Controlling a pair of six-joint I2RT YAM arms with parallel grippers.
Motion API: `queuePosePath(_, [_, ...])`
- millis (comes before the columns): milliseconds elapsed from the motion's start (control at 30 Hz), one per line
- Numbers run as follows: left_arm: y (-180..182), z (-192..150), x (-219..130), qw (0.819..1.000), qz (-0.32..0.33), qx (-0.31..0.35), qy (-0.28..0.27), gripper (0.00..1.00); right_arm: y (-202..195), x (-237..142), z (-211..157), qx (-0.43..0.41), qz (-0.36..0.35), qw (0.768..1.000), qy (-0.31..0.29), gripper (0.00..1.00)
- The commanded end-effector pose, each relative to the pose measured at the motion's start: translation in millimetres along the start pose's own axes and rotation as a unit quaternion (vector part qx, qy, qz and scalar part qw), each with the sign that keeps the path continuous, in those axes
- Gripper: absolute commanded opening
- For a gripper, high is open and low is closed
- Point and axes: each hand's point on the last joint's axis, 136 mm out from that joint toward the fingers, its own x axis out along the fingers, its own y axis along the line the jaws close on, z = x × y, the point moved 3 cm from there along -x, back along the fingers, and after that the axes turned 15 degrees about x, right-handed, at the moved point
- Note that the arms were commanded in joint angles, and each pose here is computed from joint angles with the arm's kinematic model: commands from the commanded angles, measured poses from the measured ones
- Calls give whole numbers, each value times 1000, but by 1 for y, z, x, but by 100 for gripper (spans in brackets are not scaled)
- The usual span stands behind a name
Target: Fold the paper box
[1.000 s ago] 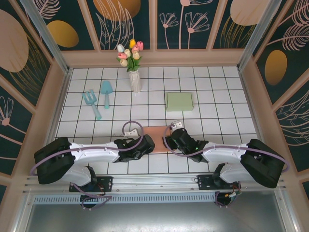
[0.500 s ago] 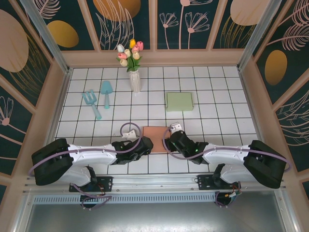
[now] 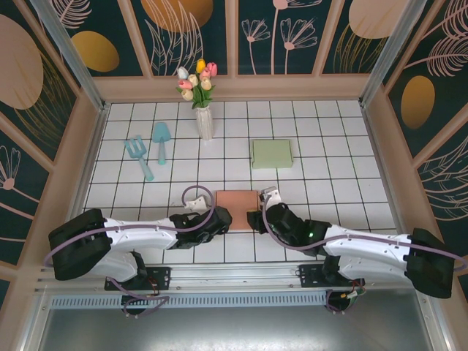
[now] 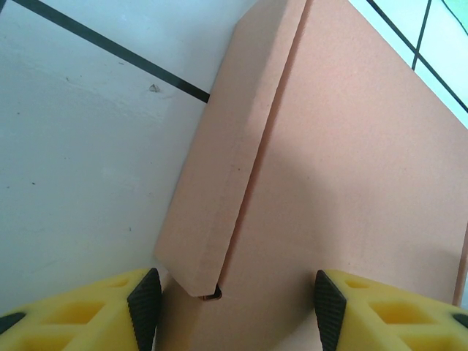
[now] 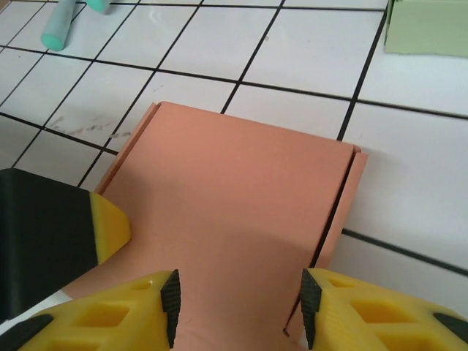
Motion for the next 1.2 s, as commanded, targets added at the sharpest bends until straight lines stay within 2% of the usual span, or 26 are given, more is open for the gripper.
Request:
queuePosePath(0, [21,-6,5,999,40,19,4,59,-6,-3,-12,41,-15,999,22,48])
queuePosePath(200, [24,-6,4,999,42,17,4,59,-15,3,-30,55,-11,998,35,46])
queuePosePath(433, [25,-6,4,999,41,16,2,59,-23,10,-40,52,-28,997,46,48])
queuePosePath(667, [24,-6,4,999,41,18,1,59,-14,13,-52,73,11,995,72,45])
queuePosePath(900, [26,-6,4,999,43,18,1,59,-13,15,-57,77,18,993,83,42])
queuePosePath(1167, [26,-7,5,999,43,19,1,59,-24,16,-57,77,4,995,63,37])
